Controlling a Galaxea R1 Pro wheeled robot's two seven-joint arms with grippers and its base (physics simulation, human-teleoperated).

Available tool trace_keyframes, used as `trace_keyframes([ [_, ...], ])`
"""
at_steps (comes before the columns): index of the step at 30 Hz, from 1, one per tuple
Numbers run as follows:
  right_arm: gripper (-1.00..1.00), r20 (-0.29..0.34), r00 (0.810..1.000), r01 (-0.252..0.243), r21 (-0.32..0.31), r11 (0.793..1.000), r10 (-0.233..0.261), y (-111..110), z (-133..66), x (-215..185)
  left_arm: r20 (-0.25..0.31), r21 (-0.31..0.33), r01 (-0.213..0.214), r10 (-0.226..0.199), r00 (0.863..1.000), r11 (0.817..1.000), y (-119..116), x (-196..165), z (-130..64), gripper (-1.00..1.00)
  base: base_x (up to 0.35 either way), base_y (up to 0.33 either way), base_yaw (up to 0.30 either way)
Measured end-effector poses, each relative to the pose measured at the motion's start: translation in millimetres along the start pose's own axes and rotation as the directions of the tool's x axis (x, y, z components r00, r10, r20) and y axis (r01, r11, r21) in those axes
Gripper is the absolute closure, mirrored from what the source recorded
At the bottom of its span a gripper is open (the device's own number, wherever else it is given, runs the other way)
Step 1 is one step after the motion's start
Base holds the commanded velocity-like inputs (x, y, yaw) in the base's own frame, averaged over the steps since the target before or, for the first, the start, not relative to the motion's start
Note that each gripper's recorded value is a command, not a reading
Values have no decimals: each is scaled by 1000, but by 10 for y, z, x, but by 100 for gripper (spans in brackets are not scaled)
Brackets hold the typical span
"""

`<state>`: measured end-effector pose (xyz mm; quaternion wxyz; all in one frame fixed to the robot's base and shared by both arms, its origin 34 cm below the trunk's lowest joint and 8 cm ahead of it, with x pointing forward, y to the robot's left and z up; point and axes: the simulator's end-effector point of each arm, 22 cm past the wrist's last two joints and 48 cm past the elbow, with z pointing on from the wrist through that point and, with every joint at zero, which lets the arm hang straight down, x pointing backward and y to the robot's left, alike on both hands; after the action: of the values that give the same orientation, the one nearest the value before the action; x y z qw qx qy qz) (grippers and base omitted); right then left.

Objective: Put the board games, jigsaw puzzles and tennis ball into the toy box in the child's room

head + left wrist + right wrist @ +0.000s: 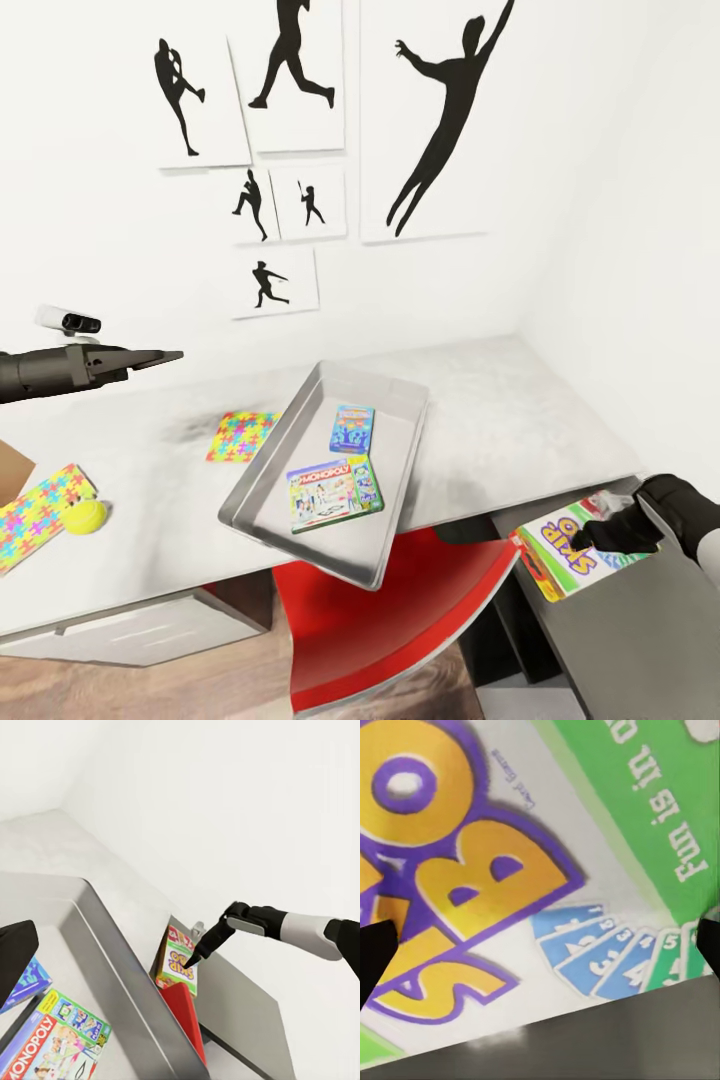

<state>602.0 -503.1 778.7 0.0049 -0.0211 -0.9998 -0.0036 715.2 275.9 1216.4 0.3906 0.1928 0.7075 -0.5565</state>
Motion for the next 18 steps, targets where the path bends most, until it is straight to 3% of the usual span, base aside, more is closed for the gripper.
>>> trace_keyframes([
  [6,-100,50,999,-17,-23,1000,18,22,-36,-122,1,0,0,0,1000,1000,1,-2,-2,-100,-5,0,0],
  [18,-100,68,997,-16,-28,999,18,40,-100,-170,5,2,-11,11,1000,1000,-64,-41,-16,-100,5,35,0],
])
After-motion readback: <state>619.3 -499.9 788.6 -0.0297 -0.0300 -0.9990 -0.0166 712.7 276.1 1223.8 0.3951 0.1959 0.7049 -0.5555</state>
